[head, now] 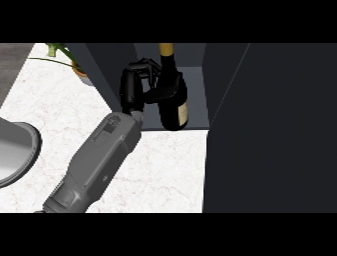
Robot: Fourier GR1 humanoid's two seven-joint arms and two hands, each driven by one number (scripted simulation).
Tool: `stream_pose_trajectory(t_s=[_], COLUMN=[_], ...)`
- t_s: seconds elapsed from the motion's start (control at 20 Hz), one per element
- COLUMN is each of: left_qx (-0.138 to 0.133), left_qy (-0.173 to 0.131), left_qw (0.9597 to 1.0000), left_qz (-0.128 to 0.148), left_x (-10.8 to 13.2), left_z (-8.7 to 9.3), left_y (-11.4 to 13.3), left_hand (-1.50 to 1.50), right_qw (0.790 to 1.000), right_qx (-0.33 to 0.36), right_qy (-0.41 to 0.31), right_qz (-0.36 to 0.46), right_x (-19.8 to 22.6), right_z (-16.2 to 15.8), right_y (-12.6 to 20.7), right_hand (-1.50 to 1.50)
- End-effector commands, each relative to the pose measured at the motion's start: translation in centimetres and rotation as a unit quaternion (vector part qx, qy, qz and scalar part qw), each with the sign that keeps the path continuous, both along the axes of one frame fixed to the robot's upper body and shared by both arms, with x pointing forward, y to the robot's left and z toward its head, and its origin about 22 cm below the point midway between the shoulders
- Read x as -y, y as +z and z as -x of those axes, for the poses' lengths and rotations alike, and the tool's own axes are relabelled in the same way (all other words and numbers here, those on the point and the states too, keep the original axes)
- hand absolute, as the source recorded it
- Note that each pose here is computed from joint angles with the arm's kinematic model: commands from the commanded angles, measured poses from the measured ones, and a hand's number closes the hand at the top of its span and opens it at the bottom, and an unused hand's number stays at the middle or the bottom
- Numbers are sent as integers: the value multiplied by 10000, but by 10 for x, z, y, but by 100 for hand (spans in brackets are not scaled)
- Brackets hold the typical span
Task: Pick up the wine, place it into the cabinet and close the cabinet
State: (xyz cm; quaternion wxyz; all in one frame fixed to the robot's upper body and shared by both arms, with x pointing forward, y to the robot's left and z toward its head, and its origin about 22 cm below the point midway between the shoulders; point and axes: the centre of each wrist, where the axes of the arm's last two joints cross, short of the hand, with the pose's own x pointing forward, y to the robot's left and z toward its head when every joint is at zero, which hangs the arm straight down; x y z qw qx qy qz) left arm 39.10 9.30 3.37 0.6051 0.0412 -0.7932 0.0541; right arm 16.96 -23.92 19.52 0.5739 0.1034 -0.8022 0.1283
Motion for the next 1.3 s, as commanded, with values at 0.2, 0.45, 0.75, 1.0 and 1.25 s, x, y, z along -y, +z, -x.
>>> stream_pose_trajectory(t_s=[0.2, 0.45, 0.75, 1.0, 1.25], left_qx=[338, 474, 248, 89, 83], left_qy=[333, 557, 504, 683, 642], left_qw=[9983, 9965, 9984, 9962, 9960], left_qz=[-345, -417, -95, 525, 611], left_x=[6, 0, -1, -13, -16], left_z=[-20, -32, -42, -35, -33], left_y=[12, 11, 27, 1, -9], left_hand=[150, 150, 150, 150, 150], right_qw=[9994, 9993, 9992, 9988, 9989], right_qx=[219, 196, 206, 213, 162], right_qy=[172, 265, 302, 397, 405], right_qz=[-182, -153, -138, -198, -141], right_x=[0, 2, 7, -1, -7], right_z=[20, 19, 31, 20, 25], right_y=[15, 3, 4, 6, 10], right_hand=[-150, -150, -150, -150, -150])
